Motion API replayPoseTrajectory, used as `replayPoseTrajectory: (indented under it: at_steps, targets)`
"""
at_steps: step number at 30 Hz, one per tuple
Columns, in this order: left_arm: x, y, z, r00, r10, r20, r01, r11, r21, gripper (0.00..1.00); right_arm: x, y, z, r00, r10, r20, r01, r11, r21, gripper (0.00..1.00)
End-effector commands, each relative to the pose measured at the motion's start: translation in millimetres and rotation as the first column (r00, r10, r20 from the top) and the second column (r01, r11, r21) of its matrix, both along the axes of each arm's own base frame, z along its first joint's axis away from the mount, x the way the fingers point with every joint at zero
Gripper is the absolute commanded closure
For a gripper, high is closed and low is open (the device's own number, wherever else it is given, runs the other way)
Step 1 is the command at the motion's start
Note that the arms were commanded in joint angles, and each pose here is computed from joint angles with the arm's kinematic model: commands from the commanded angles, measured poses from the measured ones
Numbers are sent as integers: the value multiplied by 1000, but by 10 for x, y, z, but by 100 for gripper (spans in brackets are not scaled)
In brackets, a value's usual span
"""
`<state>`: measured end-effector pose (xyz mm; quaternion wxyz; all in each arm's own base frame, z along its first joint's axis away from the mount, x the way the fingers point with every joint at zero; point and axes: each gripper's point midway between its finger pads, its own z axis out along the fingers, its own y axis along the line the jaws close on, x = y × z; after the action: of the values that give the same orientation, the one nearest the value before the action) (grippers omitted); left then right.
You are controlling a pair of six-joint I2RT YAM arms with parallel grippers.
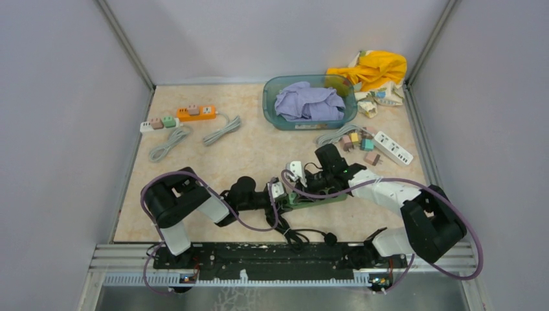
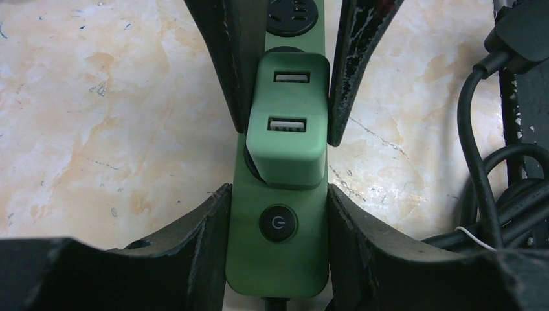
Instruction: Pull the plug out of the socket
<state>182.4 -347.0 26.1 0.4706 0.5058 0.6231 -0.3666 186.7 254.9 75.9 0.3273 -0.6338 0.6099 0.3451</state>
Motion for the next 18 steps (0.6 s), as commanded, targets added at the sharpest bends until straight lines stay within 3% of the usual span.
replayPoseTrajectory:
  at_steps: [1,12,18]
  targets:
    - [-130,197,-382,996,18,-93,-5,991,132,98,372,148,527,982,-51,180,24,988,152,100]
    - [-122,184,-367,996,18,-93,-6,992,125,98,22,162,608,981,120,154,-151,966,209,100]
    - [-114,176,-369,995,19,-95,-7,992,127,98,129,278,622,988,34,151,-67,973,221,100]
